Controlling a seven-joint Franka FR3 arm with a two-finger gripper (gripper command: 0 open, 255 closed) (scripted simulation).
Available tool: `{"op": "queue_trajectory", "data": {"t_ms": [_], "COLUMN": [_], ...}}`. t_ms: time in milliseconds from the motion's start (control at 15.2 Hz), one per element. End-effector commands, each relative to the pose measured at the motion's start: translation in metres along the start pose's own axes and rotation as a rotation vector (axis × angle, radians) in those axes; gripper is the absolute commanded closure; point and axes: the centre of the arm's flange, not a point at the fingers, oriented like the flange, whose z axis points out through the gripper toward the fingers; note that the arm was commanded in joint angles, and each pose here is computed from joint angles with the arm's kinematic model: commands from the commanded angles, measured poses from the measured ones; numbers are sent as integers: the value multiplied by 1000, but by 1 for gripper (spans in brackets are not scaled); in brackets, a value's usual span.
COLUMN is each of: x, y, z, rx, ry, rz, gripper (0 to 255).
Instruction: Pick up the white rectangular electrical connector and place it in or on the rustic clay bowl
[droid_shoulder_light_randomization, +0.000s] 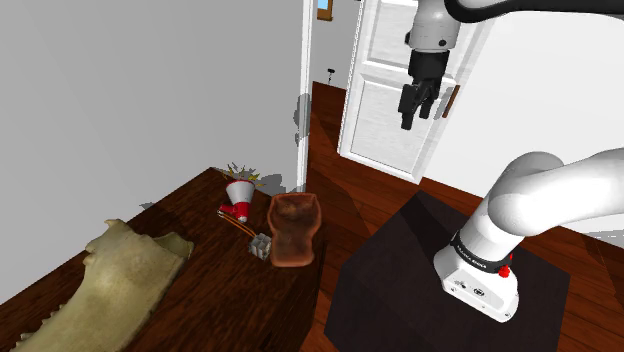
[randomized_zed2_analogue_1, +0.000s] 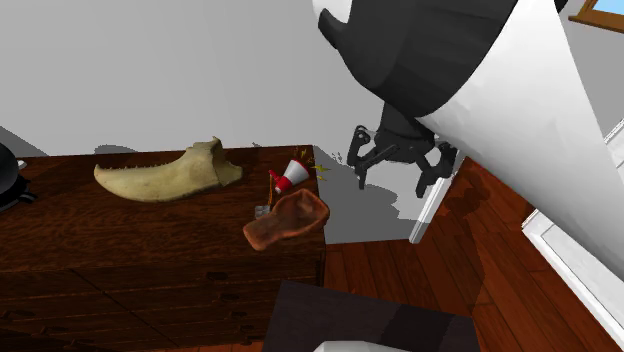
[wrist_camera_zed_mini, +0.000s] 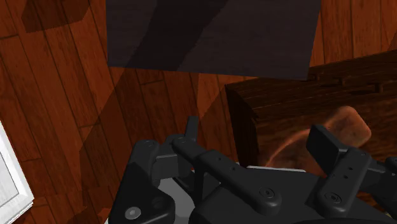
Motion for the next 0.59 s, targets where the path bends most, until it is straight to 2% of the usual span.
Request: {"op": "queue_trajectory", "data": {"t_ms": [0,528], "x": [0,65], "y": [0,-59], "z": [0,58], "rx": [0,-8], "ry": [0,11], "rz": [0,-40], "gripper": [0,0]}}
